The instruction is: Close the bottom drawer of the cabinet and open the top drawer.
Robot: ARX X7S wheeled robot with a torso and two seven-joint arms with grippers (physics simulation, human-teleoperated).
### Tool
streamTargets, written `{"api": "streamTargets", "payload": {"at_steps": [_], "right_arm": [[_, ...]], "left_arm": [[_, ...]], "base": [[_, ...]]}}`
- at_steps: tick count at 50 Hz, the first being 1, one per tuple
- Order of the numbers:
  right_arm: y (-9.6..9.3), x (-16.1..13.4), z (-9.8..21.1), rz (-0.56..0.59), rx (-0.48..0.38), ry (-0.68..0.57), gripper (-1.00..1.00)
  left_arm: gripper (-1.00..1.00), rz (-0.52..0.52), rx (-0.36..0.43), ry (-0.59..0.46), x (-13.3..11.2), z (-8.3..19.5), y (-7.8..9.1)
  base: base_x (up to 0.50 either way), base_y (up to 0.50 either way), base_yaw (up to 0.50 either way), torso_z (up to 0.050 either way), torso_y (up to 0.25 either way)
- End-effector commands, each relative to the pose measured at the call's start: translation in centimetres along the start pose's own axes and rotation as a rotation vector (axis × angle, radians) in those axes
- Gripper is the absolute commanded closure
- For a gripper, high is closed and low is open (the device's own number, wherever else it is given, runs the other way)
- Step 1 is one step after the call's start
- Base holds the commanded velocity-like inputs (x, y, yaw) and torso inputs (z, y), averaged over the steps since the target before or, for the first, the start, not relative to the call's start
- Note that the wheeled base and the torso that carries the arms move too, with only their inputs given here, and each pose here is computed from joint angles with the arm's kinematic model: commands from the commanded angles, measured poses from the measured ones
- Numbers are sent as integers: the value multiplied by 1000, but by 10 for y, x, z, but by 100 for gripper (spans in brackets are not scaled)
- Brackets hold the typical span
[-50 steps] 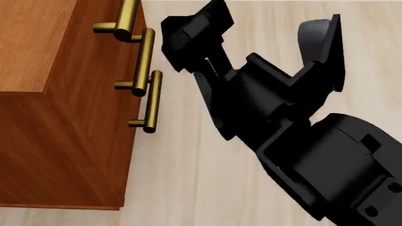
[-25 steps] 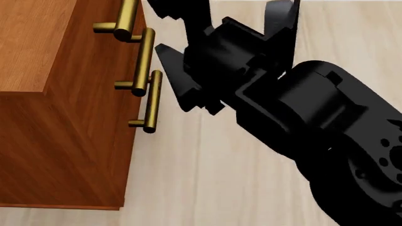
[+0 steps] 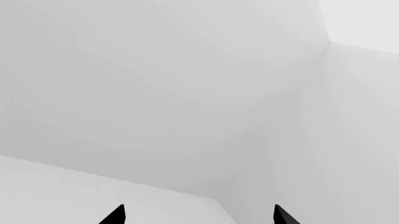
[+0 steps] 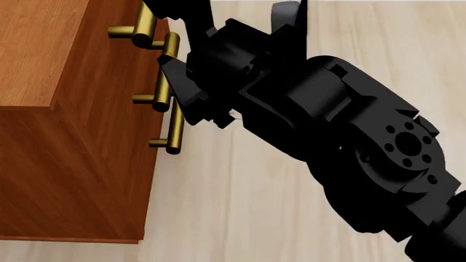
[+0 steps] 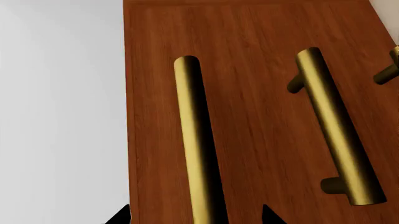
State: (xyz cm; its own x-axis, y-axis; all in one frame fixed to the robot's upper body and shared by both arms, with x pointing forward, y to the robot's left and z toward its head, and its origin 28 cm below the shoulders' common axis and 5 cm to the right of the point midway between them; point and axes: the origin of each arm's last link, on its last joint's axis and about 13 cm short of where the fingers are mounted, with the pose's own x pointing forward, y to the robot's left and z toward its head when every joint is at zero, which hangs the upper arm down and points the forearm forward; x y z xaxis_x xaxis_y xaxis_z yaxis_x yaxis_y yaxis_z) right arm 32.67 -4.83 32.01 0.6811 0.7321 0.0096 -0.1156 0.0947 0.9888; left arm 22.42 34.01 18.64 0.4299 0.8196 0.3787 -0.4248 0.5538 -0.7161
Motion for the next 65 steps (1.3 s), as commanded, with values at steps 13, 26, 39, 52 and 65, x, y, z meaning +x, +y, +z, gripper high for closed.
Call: {"api": "streamTargets", "payload": {"at_steps": [13, 26, 39, 52, 65], "right_arm": [[-6, 18, -6, -28, -2, 34, -100], [0, 16, -10, -17, -29, 43, -100], [2, 13, -11, -16, -79, 4, 100], [2, 8, -7, -25, -98, -33, 100], [6, -3, 4, -30, -113, -93, 100]], "left_arm": [[-100, -9, -3, 0, 0, 0, 0], [-100, -9, -3, -1, 0, 0, 0], [-100, -11, -5, -2, 0, 1, 0], [-100, -12, -5, -1, 0, 0, 0], [-100, -14, -4, 2, 0, 0, -1]], "base": [[0, 0, 0, 0, 0], [0, 0, 0, 0, 0], [0, 0, 0, 0, 0], [0, 0, 0, 0, 0], [0, 0, 0, 0, 1]]}}
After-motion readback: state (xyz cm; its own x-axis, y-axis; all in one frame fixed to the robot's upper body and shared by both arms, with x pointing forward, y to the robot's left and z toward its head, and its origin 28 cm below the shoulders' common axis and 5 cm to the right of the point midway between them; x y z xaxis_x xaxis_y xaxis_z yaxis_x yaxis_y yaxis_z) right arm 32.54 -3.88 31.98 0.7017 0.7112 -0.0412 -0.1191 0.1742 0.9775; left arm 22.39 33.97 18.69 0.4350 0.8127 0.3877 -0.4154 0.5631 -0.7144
